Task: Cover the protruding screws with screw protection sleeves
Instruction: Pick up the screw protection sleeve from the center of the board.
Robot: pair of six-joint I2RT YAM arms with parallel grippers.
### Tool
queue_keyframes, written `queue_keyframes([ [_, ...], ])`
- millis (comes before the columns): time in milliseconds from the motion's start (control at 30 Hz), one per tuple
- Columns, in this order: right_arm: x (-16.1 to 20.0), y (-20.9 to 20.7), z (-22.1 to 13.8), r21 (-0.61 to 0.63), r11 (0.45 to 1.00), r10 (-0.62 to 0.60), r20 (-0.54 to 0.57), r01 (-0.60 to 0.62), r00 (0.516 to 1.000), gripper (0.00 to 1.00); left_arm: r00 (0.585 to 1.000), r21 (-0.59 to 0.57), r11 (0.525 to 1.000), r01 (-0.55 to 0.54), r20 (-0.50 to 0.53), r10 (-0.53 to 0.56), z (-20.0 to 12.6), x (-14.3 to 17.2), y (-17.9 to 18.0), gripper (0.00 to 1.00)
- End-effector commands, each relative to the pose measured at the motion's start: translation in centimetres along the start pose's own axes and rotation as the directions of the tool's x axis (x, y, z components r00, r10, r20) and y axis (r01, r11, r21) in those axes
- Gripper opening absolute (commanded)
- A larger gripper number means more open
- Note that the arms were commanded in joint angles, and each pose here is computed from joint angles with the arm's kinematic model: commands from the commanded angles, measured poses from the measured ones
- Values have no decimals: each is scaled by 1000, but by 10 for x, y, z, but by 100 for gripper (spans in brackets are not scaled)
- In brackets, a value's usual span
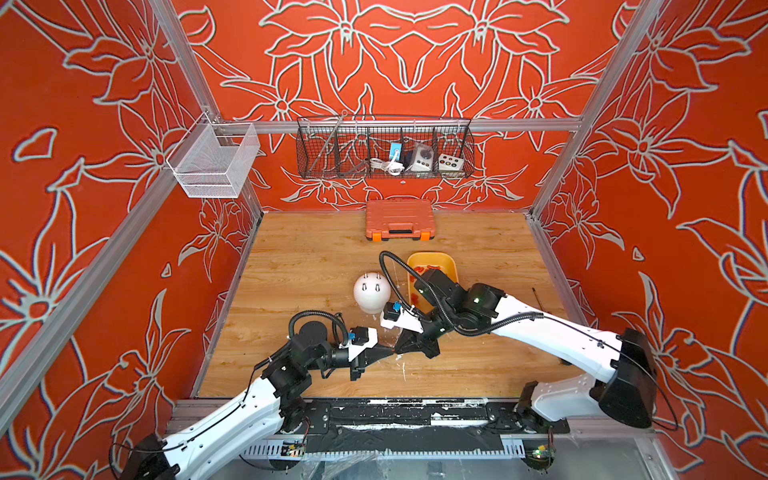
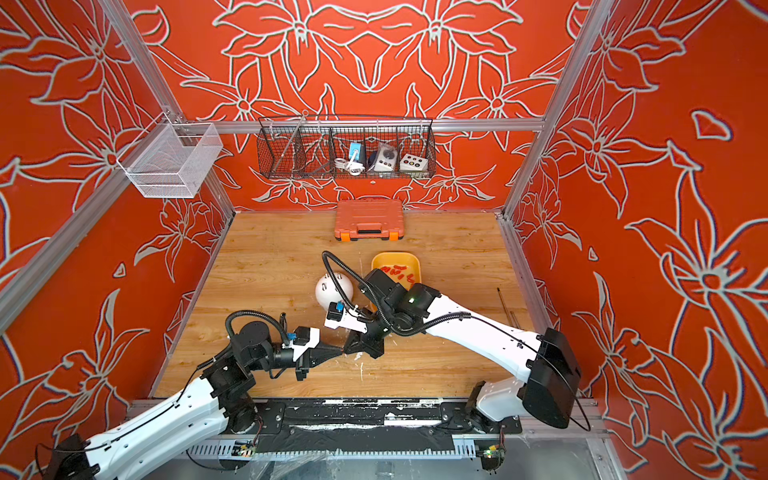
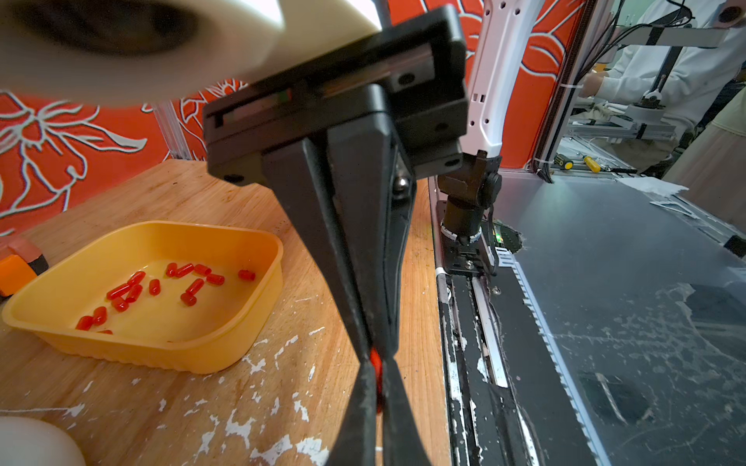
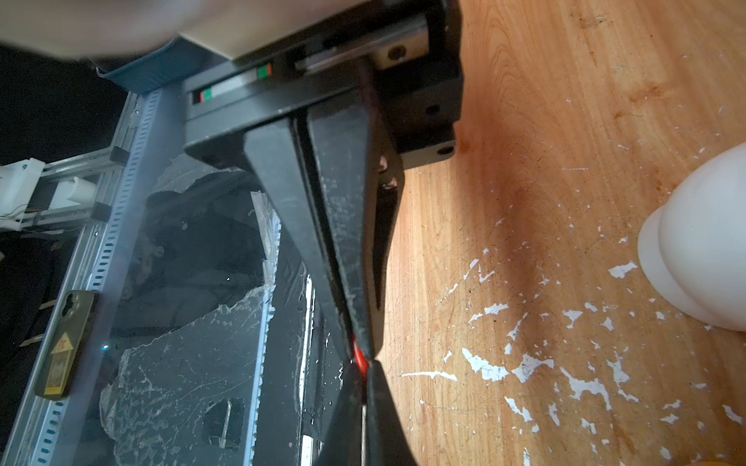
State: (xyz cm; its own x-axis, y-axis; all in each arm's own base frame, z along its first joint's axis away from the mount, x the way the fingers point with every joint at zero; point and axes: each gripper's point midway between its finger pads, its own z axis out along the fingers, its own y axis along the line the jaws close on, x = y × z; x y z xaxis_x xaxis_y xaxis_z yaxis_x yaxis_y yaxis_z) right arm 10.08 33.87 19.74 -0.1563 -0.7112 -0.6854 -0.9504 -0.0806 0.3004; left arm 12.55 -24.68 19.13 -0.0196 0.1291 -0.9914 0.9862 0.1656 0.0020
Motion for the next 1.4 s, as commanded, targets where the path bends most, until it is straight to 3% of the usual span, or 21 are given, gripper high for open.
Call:
queue_keyframes([
  [0, -15, -5, -9, 70, 996, -62, 57, 58, 996, 0, 1000, -4, 1000, 1, 31, -1, 0, -15, 1, 0],
  [33, -18, -8, -12, 102, 993, -68, 66, 61, 995, 7, 999, -34, 999, 18, 36, -17, -1, -17, 6, 0],
  [67, -21, -13, -17, 146, 987, -74, 79, 62, 994, 25, 998, -74, 996, 39, 48, -36, -3, -20, 12, 0],
  [100, -24, -16, -22, 176, 982, -81, 95, 63, 992, 33, 997, -115, 992, 56, 64, -49, -5, -23, 18, 0],
  [200, -42, -18, -53, 279, 958, -129, 229, 62, 965, 50, 986, -224, 969, 105, 153, -72, -16, -38, 36, 0],
  [267, -55, -15, -80, 336, 941, -178, 370, 48, 912, 57, 969, -286, 946, 153, 234, -86, -26, -52, 49, 0],
  [400, -66, -25, -117, 351, 933, -158, 604, -83, 781, 60, 920, -332, 912, 241, 376, -106, -47, -77, 71, 0],
  [533, -73, -39, -130, 268, 943, -85, 765, -196, 639, 57, 883, -259, 932, 253, 455, -114, -54, -100, 73, 0],
  [600, -79, -39, -131, 201, 957, -42, 806, -207, 590, 56, 872, -230, 941, 247, 477, -112, -54, -107, 71, 0],
  [767, -96, -33, -121, 29, 990, 50, 840, -138, 540, 52, 838, -187, 952, 243, 534, -109, -57, -124, 69, 0],
  [833, -96, -36, -120, 8, 990, 66, 855, -140, 515, 51, 826, -173, 955, 241, 554, -108, -58, -129, 68, 0],
  [1067, -107, -34, -115, -59, 995, 93, 861, -84, 501, 52, 821, -150, 957, 248, 557, -126, -56, -132, 69, 0],
  [1267, -116, -35, -99, -94, 993, 115, 816, -67, 567, 54, 825, -145, 958, 247, 551, -130, -54, -132, 69, 0],
  [1367, -121, -31, -98, -110, 993, 115, 824, -42, 555, 54, 829, -148, 958, 244, 545, -127, -53, -130, 69, 0],
])
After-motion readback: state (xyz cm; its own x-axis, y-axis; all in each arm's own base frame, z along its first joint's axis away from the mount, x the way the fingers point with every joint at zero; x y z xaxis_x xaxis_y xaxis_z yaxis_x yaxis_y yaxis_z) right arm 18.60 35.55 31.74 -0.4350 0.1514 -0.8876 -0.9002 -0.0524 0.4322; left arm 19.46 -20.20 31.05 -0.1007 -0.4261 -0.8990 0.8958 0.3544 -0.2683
